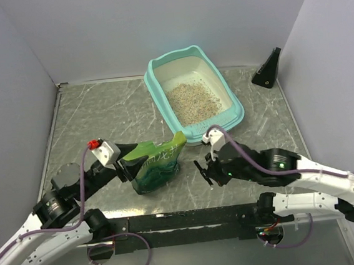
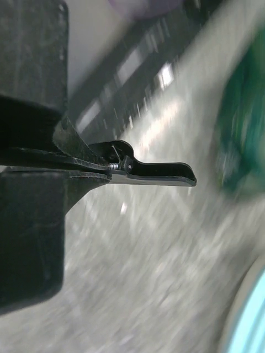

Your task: Fill the litter box with clean litter

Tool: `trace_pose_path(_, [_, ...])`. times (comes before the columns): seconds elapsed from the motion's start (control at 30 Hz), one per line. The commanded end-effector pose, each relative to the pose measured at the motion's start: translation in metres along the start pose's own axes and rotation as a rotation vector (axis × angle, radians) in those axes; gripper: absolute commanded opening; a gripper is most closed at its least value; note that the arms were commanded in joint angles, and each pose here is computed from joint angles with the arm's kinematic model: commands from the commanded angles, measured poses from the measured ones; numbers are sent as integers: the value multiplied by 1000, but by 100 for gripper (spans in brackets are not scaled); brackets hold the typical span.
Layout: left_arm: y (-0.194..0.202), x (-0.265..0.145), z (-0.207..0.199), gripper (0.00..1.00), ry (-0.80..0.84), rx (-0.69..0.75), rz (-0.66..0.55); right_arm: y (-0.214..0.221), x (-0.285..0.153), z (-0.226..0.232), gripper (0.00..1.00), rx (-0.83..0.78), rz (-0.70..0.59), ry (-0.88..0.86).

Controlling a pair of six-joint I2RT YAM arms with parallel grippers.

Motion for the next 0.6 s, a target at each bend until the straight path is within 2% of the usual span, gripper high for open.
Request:
trace_pose_path(0.0, [-32, 2, -36, 57, 195, -189, -14, -30, -36, 41, 0, -109, -151, -338])
trace_pose_path(0.2, [-47, 10, -65, 59, 345, -391, 14, -52, -77, 72, 0, -152, -308, -609])
trace_pose_path(0.33, [-49, 14, -76, 59, 403, -513, -1, -68, -95, 79, 0, -146, -399, -672])
trace_pose_path(0.57, [-62, 2, -89, 60, 513, -625, -76, -88, -104, 88, 0, -143, -488, -719])
Point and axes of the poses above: each gripper's point midway between its finger pads, its own x axis out along the fingers, its own z axis along the line the jaws close on, y = z × x, the point moved 3 cm from there along -x, back along the fingers, and after that the axes turned 2 degrees about -x, right-handed, at the moved point
